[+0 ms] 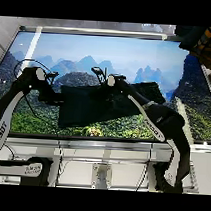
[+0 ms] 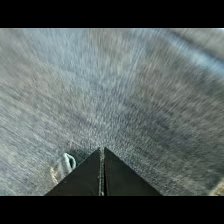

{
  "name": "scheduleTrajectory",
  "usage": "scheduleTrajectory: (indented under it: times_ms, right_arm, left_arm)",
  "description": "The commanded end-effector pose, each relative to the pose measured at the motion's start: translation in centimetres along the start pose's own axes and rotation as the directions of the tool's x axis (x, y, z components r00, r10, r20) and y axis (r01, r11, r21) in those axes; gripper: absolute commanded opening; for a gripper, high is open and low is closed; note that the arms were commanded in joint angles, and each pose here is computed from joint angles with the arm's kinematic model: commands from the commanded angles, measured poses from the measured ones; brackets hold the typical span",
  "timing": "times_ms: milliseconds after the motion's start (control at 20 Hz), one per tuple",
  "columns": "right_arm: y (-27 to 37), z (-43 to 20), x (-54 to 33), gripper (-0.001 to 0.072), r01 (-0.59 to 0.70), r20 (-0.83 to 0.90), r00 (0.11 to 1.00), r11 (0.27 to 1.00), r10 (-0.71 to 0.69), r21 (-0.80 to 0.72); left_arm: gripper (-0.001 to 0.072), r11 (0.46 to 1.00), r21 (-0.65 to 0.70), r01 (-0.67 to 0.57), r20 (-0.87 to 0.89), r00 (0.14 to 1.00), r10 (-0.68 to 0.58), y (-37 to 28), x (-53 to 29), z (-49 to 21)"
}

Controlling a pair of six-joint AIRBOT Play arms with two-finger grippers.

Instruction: Fold the clothes and pants, and hang the long-sleeved shirts on hangers.

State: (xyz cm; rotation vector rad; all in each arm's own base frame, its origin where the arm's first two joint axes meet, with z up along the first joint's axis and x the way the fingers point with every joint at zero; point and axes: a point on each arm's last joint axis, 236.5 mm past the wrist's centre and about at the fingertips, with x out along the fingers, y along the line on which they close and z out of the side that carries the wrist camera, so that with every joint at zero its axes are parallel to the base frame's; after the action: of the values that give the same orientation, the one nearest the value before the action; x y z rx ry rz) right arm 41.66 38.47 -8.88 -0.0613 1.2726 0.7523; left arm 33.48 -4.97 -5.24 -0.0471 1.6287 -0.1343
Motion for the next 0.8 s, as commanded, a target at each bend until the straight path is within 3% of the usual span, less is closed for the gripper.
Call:
scheduleTrajectory:
  times_ms: [0,250,400,600,750]
  right_arm:
    - [0.3,-3.2,1.1,0.0030,-0.006,-0.139,0.990,1.000,0.006,0.001]
    - [0.1,-9.2,-0.9,0.0029,-0.007,-0.394,0.919,1.000,-0.002,-0.022]
    - [-2.4,-11.5,-4.3,0.0030,0.092,-0.502,0.854,0.989,-0.139,-0.117]
    - [-5.0,-11.2,-10.1,0.0030,0.244,-0.491,0.810,0.946,-0.321,-0.215]
    - [-5.5,-10.8,-13.1,0.0029,0.296,-0.469,0.800,0.926,-0.374,-0.234]
  left_arm:
    - [0.0184,1.000,-0.002,0.005,0.002,1.000,-0.005,-0.1,0.1,0.0]
    - [0.0184,1.000,0.007,0.005,0.003,1.000,-0.005,-0.1,0.1,0.0]
    - [0.0184,1.000,0.009,0.005,0.003,1.000,-0.005,0.0,0.0,0.0]
    - [0.0184,1.000,0.002,-0.002,0.005,1.000,0.002,0.9,0.0,0.1]
    - [0.0184,1.000,-0.023,0.001,0.006,1.000,-0.001,2.0,-0.1,0.1]
